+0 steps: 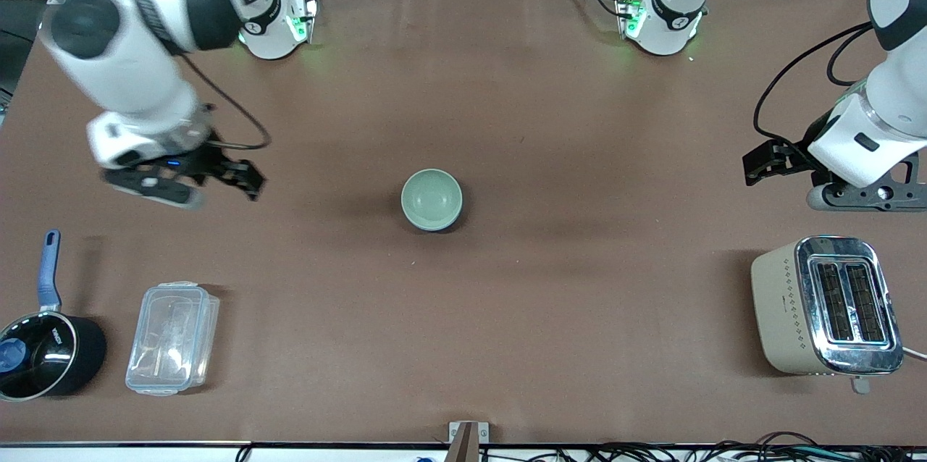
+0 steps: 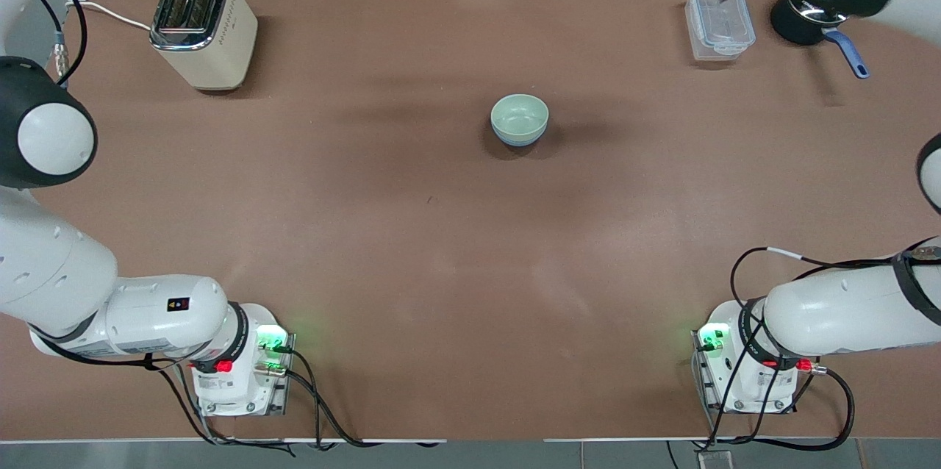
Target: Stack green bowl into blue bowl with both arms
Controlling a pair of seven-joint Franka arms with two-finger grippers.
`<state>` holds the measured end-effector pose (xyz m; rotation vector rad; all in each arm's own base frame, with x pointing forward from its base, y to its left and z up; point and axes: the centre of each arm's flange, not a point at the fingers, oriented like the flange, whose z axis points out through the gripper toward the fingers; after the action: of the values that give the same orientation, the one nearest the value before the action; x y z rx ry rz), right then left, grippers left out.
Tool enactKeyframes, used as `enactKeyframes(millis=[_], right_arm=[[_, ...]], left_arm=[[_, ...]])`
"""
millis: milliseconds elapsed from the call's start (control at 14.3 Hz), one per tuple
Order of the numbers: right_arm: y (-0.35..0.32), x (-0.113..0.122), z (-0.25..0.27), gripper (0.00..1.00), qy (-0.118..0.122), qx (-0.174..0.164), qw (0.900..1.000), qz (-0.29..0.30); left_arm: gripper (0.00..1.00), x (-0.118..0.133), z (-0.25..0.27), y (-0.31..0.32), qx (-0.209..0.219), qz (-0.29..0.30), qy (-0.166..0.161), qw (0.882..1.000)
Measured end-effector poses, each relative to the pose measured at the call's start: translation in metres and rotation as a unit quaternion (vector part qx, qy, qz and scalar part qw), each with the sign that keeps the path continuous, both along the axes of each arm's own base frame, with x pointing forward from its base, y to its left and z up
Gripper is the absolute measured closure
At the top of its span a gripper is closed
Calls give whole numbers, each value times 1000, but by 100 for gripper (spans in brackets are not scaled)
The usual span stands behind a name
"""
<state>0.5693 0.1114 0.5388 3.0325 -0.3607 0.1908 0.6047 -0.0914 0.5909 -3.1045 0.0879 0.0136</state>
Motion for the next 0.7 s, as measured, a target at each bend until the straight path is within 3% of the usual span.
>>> enactKeyframes(millis=[140, 279, 488, 698], right_arm=[[-44, -5, 33, 0, 13, -6, 1000, 16], [-73, -18, 72, 0, 40, 13, 999, 19], [-109, -29, 122, 0, 38, 39, 998, 41], [-133, -29, 125, 0, 38, 42, 997, 54]], left_arm=[[0, 0, 0, -1, -3, 0, 1, 1000], [0, 0, 0, -1, -3, 0, 1, 1000], [0, 0, 0, 0, -3, -2, 1, 1000], [0, 0, 0, 0, -3, -2, 1, 1000]])
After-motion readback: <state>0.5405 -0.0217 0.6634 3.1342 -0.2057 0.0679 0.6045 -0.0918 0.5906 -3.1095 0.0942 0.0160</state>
